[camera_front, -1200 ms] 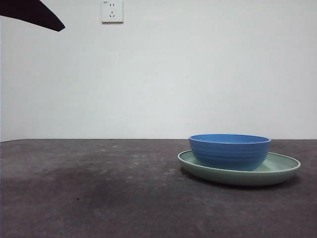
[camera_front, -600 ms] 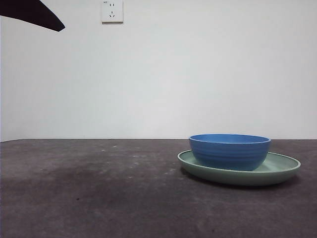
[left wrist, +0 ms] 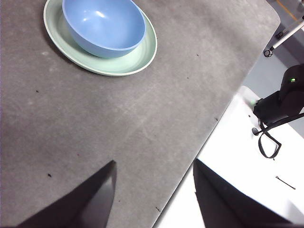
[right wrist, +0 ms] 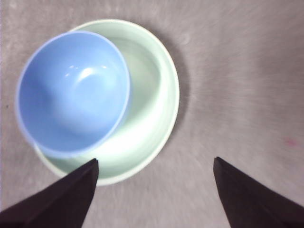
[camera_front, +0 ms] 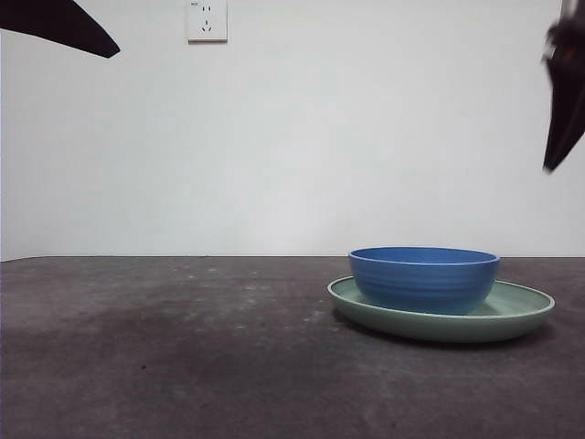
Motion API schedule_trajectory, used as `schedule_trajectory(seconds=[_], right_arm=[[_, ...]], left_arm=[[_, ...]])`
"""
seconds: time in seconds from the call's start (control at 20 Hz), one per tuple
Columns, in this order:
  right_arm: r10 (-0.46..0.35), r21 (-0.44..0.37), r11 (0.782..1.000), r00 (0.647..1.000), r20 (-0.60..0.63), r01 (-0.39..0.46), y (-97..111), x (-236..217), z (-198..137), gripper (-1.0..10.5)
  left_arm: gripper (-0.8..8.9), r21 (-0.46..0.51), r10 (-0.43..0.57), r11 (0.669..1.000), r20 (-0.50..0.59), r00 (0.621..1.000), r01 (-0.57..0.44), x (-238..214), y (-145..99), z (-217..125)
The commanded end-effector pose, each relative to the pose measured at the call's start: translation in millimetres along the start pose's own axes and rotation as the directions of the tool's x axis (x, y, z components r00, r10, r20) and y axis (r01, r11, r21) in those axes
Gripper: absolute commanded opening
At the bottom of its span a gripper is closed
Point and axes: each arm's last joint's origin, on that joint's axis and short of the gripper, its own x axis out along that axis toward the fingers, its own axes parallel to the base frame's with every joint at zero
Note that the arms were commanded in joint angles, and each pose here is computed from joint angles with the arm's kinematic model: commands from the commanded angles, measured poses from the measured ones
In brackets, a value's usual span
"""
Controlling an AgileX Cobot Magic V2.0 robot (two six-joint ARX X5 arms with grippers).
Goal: Pick up the blue bowl, put it on the green plate, put it on desk
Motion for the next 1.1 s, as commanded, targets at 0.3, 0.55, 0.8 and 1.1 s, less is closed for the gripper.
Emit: schedule_trajectory(seconds=[0.3,0.55,0.8,1.1], right_arm=[[0.040,0.023,0.999,0.994,-0.098,-0.038,-24,72,19,3.1],[0.052,0.034,0.998,0.990,-0.128,-0.048,-33,105,19,2.8],[0.089,0.041,0.996,0.988,-0.128,-0.084,-36,121,20,2.0],[0.090,0.036,0.996,0.988,-0.123,-0.086,-37,129,20,0.1]], left_arm=[[2.62,0.031,-0.011,0.999,0.009,1.000,0.010,-1,-2,3],[2.62,0.031,-0.011,0.999,0.010,1.000,0.010,-1,-2,3],[2.62,0.030,-0.011,0.999,0.010,1.000,0.010,-1,-2,3],[2.62,0.030,-0.011,0.999,0.010,1.000,0.010,-1,-2,3]])
